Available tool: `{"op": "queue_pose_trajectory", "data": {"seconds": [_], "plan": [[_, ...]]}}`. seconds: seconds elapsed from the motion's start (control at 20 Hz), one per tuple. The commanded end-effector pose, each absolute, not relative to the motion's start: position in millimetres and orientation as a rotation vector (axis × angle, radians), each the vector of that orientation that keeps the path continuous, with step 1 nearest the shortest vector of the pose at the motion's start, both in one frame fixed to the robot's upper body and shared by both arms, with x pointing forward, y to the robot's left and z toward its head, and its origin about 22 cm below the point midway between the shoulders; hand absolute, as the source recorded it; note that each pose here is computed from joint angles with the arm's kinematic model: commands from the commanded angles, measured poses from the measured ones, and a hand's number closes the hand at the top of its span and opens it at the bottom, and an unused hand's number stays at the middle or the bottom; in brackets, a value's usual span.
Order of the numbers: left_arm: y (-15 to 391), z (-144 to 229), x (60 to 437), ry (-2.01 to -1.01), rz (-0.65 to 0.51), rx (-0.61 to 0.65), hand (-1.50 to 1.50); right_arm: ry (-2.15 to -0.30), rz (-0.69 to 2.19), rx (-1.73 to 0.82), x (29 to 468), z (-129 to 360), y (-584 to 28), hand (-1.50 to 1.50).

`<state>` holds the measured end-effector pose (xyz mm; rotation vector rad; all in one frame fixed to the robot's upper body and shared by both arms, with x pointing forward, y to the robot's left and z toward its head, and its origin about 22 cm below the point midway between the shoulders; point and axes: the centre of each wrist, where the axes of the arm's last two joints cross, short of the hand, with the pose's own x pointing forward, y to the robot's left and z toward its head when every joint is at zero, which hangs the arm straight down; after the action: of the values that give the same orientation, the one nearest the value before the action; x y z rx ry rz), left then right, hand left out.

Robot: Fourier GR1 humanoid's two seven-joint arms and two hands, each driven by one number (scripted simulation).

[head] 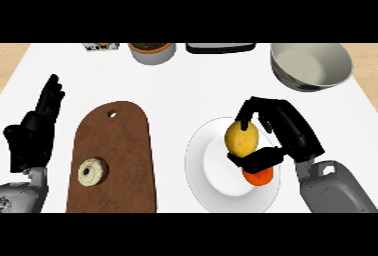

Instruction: Pick the lemon from the plate and place it in the bowl

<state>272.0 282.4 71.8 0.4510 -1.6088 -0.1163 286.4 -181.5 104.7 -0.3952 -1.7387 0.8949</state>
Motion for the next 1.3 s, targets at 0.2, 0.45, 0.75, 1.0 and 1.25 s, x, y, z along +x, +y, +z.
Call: {"op": "queue_pose_trajectory", "data": {"seconds": [0.2,0.45,0.75,1.0,1.25], "plan": [[257,83,286,-1.649,-0.164,0.371,0.0,-1.719,0.616,-0.565,287,147,-244,1.5],[260,74,279,-1.651,-0.166,0.389,0.0,-1.732,0.491,-0.615,332,151,-273,1.5],[262,69,290,-1.65,-0.183,0.373,0.0,-1.771,0.428,-0.744,373,153,-337,1.5],[259,72,297,-1.666,-0.208,0.37,0.0,-1.762,0.461,-0.916,395,143,-368,1.5],[253,84,299,-1.672,-0.208,0.35,0.0,-1.687,0.523,-1.139,396,120,-398,1.5]]}}
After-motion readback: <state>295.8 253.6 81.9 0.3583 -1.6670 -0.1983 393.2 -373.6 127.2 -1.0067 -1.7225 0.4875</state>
